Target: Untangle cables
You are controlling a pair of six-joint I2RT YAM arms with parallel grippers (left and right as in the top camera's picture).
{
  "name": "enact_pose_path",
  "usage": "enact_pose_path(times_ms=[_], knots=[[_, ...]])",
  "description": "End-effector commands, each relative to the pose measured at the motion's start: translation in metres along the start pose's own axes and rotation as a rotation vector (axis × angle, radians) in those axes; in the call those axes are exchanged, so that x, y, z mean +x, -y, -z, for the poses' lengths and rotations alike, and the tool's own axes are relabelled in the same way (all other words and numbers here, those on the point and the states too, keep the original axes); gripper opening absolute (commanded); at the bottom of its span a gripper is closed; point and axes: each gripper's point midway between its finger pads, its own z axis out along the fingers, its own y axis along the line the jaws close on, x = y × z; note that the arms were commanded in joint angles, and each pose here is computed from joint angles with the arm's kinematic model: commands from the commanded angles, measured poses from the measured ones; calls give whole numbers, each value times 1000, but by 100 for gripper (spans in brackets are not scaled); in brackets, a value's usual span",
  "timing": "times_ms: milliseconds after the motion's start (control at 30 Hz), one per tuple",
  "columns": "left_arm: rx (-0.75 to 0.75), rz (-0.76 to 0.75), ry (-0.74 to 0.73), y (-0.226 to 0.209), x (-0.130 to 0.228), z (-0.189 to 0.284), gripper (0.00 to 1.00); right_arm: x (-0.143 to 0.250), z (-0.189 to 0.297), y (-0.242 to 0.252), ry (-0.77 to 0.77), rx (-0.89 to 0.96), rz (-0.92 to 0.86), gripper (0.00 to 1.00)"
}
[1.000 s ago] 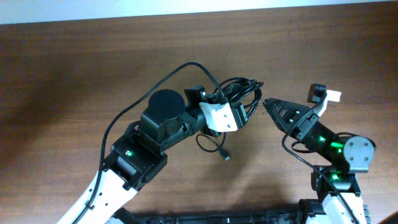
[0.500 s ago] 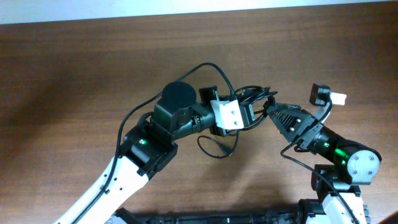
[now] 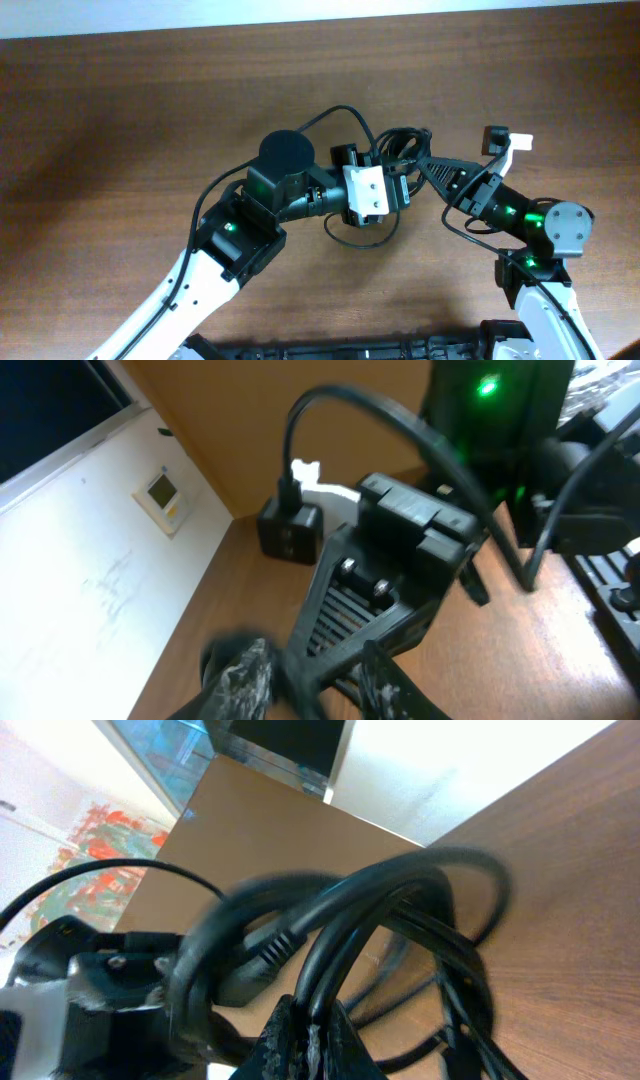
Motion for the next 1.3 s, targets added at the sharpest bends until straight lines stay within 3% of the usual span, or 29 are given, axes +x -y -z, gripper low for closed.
enact_pose_path(times_ms=[0,233,333,400,500,633,867,1033,1167,1267], knots=[[25,-3,36,4,-12,3,32,1,-1,-7,-18,-18,46,4],[27,14,9,6,-6,2,34,5,0,-27,-40,-81,162,4],[-97,146,-86,-13,13,4,37,8,0,-32,-51,-99,203,4],[-162,246,-120,-22,22,6,46,10,1,-41,-59,-126,256,4],[-184,266,-134,-25,25,7,40,14,3,-49,-72,-153,313,4],[-385,401,-208,-52,45,18,43,15,3,-51,-78,-161,329,4],[-405,404,-218,-55,48,20,51,21,5,-60,-95,-190,392,4],[-410,386,-224,-56,48,21,63,21,5,-59,-98,-189,392,4],[-517,348,-279,-71,58,32,59,22,6,-59,-103,-186,394,4],[-645,339,-334,-87,67,47,47,19,10,-55,-102,-168,399,4]])
